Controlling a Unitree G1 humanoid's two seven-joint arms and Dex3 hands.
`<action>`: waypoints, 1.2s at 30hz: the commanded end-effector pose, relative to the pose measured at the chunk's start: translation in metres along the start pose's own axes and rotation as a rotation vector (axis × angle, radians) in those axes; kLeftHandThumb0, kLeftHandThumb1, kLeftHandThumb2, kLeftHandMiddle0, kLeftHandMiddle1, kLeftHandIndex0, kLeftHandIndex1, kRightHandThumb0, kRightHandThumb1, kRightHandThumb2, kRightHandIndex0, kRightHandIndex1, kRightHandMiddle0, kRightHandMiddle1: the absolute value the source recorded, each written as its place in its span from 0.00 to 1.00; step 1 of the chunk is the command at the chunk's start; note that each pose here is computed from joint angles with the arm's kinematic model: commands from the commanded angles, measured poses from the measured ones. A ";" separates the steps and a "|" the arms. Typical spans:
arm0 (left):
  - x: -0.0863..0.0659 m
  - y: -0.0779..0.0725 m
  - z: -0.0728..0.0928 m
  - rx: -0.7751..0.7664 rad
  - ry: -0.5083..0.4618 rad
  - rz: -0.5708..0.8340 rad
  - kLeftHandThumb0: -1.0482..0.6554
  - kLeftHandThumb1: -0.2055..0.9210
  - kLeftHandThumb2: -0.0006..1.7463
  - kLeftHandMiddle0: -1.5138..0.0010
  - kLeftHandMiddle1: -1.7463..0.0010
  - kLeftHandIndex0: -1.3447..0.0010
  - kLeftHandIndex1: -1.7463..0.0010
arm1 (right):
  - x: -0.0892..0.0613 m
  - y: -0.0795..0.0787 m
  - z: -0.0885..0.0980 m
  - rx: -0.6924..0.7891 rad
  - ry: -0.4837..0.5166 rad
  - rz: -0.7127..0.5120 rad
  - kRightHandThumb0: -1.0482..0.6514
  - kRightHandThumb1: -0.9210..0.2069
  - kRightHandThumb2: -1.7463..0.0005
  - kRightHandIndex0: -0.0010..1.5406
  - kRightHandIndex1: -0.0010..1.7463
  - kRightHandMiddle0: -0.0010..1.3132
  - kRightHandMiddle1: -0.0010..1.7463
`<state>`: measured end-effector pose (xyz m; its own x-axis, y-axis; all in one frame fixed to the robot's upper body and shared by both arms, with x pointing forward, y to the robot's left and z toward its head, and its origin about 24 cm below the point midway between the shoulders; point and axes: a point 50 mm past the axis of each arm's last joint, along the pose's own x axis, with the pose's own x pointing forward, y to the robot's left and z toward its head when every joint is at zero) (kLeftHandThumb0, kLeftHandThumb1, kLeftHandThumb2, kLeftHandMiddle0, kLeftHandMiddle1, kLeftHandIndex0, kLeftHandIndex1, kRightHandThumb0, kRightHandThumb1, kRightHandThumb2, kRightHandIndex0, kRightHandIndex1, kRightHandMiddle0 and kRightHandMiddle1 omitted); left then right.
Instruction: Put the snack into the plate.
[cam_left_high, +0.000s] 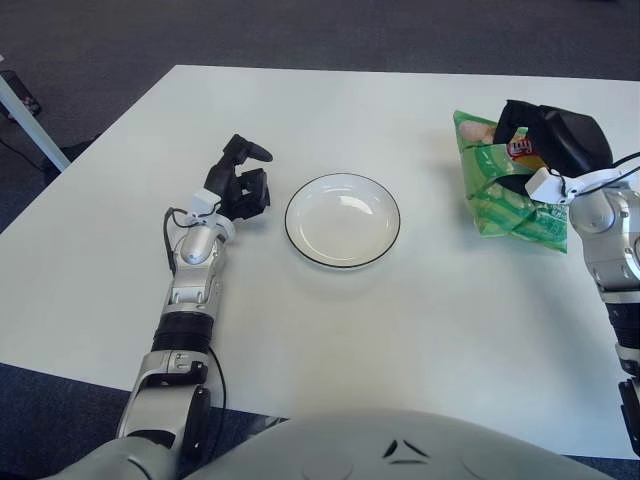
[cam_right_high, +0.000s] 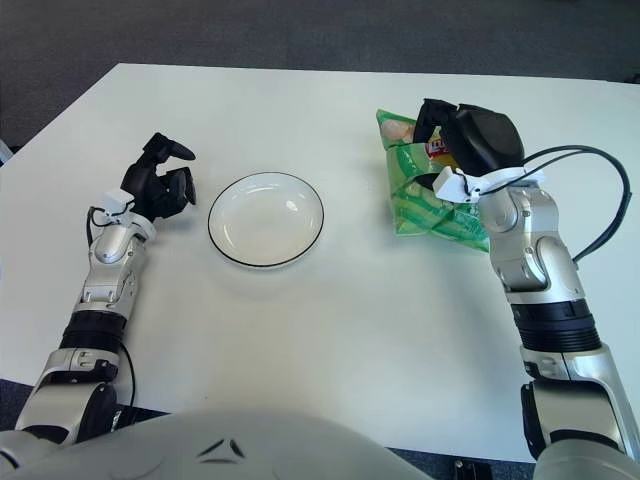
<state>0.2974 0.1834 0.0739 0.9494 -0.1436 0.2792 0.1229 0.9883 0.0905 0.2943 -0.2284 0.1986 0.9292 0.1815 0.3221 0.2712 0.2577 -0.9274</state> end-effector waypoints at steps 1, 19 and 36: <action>-0.026 -0.007 -0.032 -0.062 0.146 0.021 0.39 0.79 0.48 0.28 0.00 0.75 0.00 | 0.006 -0.013 0.011 0.004 -0.020 -0.048 0.62 0.87 0.01 0.59 0.96 0.51 1.00; -0.024 -0.007 -0.033 -0.064 0.171 0.039 0.39 0.79 0.48 0.28 0.00 0.75 0.00 | 0.026 -0.029 0.056 0.132 -0.091 -0.037 0.62 0.88 0.02 0.61 0.93 0.52 1.00; -0.022 -0.009 -0.034 -0.072 0.182 0.045 0.39 0.80 0.48 0.28 0.00 0.75 0.00 | 0.054 -0.047 0.108 -0.128 -0.220 -0.066 0.62 0.89 0.01 0.60 0.93 0.54 1.00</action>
<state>0.3004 0.1837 0.0698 0.9659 -0.1212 0.2288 0.1073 0.9916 0.0722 0.2984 -0.1461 0.2614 0.9203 0.2682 0.2849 0.1690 0.3842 -0.9077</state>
